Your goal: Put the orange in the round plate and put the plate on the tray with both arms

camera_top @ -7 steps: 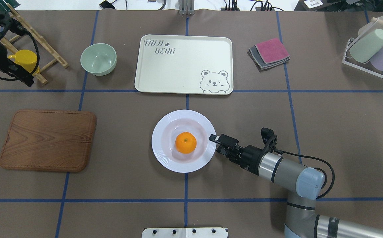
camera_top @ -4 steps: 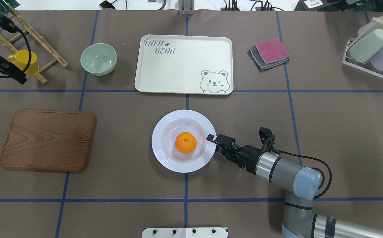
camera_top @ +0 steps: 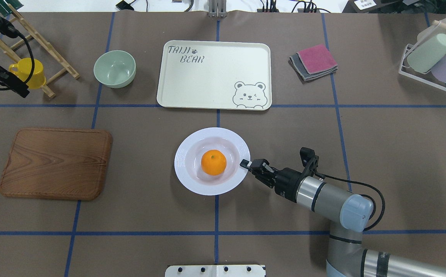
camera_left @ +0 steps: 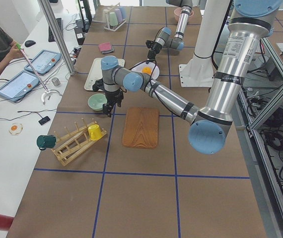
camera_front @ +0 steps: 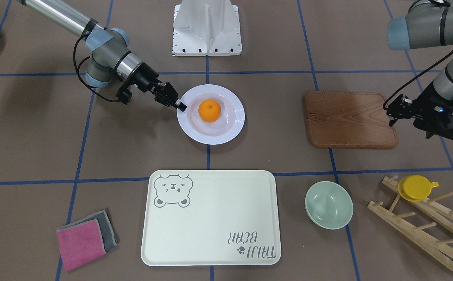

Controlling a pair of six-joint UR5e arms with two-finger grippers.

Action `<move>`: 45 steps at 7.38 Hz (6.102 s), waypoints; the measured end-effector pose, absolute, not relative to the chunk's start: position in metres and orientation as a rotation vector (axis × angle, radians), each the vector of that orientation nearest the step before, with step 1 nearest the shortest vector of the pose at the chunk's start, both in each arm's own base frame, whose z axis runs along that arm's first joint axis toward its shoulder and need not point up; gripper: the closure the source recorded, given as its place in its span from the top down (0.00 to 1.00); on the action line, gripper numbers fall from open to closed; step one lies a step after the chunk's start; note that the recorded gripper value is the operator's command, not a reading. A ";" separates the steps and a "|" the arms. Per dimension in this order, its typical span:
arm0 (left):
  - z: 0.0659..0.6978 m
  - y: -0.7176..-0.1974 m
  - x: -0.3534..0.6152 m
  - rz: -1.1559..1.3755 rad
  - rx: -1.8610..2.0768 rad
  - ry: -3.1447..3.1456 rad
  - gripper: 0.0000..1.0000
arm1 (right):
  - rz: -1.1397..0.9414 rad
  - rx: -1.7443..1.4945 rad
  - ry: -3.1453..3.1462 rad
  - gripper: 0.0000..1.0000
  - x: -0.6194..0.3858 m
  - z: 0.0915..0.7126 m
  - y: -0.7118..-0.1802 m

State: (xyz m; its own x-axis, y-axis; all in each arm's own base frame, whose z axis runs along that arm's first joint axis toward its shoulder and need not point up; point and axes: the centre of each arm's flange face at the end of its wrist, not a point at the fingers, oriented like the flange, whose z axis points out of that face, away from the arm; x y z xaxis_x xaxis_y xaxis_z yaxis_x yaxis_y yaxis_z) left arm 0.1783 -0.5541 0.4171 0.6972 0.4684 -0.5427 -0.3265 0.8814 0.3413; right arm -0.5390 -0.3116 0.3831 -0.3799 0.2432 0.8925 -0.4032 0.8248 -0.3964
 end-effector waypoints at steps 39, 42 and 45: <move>0.534 -0.535 0.026 0.478 0.215 0.792 1.00 | -0.563 0.279 -0.745 1.00 0.012 0.605 -0.535; 0.569 -0.546 0.000 0.434 0.198 0.904 1.00 | -0.544 0.261 -0.726 1.00 0.030 0.603 -0.503; 0.570 -0.547 -0.003 0.423 0.206 0.905 1.00 | -0.520 0.227 -0.745 1.00 0.034 0.605 -0.498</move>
